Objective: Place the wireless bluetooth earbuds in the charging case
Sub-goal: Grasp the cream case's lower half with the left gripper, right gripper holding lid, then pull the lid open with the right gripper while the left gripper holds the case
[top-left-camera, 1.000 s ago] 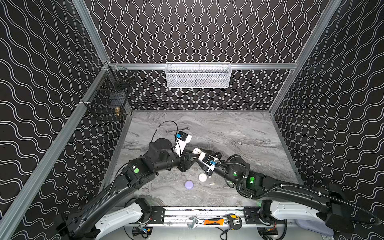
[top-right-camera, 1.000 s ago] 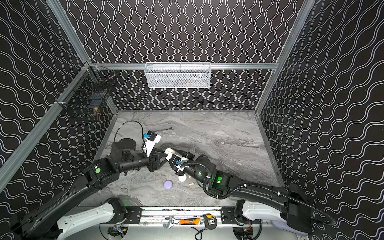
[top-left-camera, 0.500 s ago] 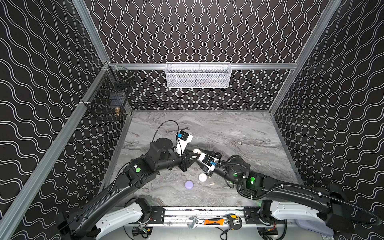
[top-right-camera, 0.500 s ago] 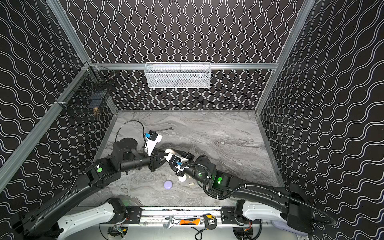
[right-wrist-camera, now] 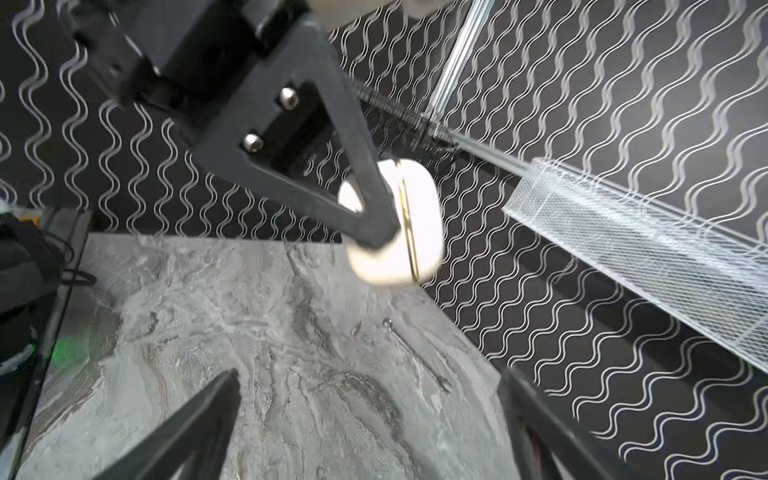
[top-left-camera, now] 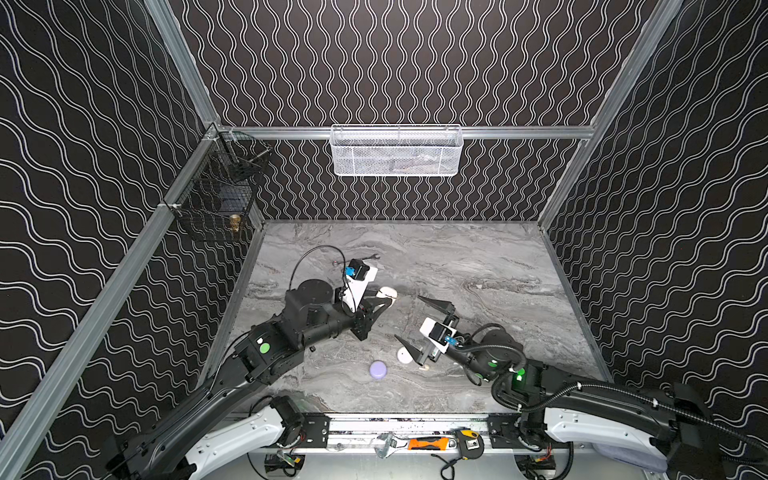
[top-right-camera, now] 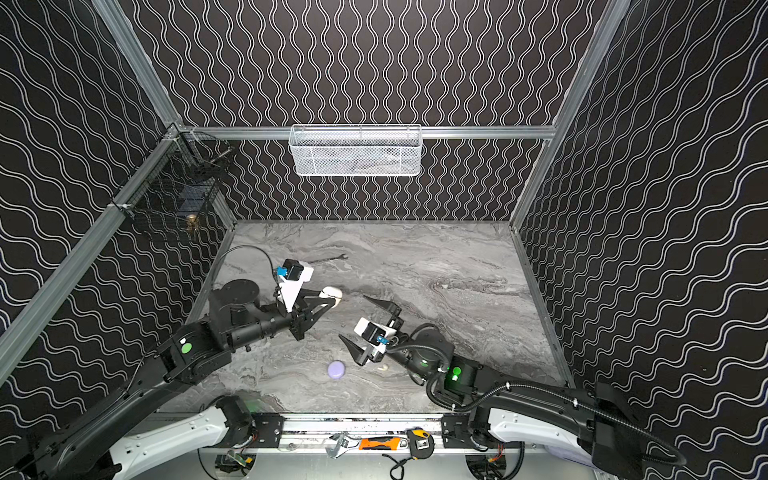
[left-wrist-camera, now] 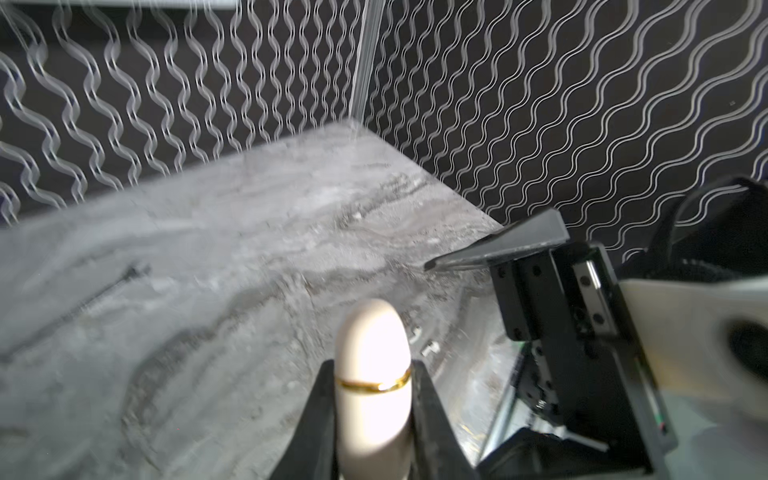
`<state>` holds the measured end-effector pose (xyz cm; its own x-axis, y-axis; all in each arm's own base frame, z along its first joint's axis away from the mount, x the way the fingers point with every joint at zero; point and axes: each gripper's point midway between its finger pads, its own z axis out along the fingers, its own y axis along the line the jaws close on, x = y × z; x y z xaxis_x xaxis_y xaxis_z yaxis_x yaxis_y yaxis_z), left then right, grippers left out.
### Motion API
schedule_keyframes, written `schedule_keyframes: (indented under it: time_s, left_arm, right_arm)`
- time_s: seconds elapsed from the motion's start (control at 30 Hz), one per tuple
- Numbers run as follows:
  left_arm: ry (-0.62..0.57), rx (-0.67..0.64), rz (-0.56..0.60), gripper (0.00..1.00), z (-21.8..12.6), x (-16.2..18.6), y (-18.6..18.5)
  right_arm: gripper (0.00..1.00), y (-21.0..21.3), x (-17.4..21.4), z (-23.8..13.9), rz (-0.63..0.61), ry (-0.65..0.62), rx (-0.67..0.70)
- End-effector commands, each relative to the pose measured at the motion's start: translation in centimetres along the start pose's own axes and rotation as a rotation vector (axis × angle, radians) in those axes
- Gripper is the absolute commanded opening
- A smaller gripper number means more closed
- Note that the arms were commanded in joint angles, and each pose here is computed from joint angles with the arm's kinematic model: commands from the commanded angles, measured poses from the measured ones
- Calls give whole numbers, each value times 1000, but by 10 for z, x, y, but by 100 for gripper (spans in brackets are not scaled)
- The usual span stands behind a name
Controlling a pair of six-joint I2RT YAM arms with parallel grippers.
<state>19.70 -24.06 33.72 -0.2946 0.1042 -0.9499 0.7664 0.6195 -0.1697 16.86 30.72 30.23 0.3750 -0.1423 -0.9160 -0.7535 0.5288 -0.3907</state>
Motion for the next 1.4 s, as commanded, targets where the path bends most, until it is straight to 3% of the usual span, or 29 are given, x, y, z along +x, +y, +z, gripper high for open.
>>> schedule_keyframes:
  time_s: [0.0, 0.17, 0.37, 0.47, 0.7, 1.37]
  left_arm:
    - [-157, 23, 221, 0, -1, -11, -4]
    - [-305, -70, 207, 0, 13, 35, 22]
    - [-580, 60, 398, 0, 0, 81, 0]
    - [-669, 156, 460, 0, -11, 79, -20]
    - [-644, 262, 493, 0, -8, 84, -36]
    - [-627, 402, 460, 0, -8, 78, -55]
  right_arm:
    - [99, -22, -19, -11, 47, -117, 51]
    - [99, -49, -7, -19, 148, -129, 57]
    - [98, -38, 3, -10, 138, -101, -18]
    - [96, -26, 6, -3, 124, -87, -86]
    - [96, 2, -1, -5, 108, -115, -259]
    - [96, 16, -6, -7, 117, -124, -345]
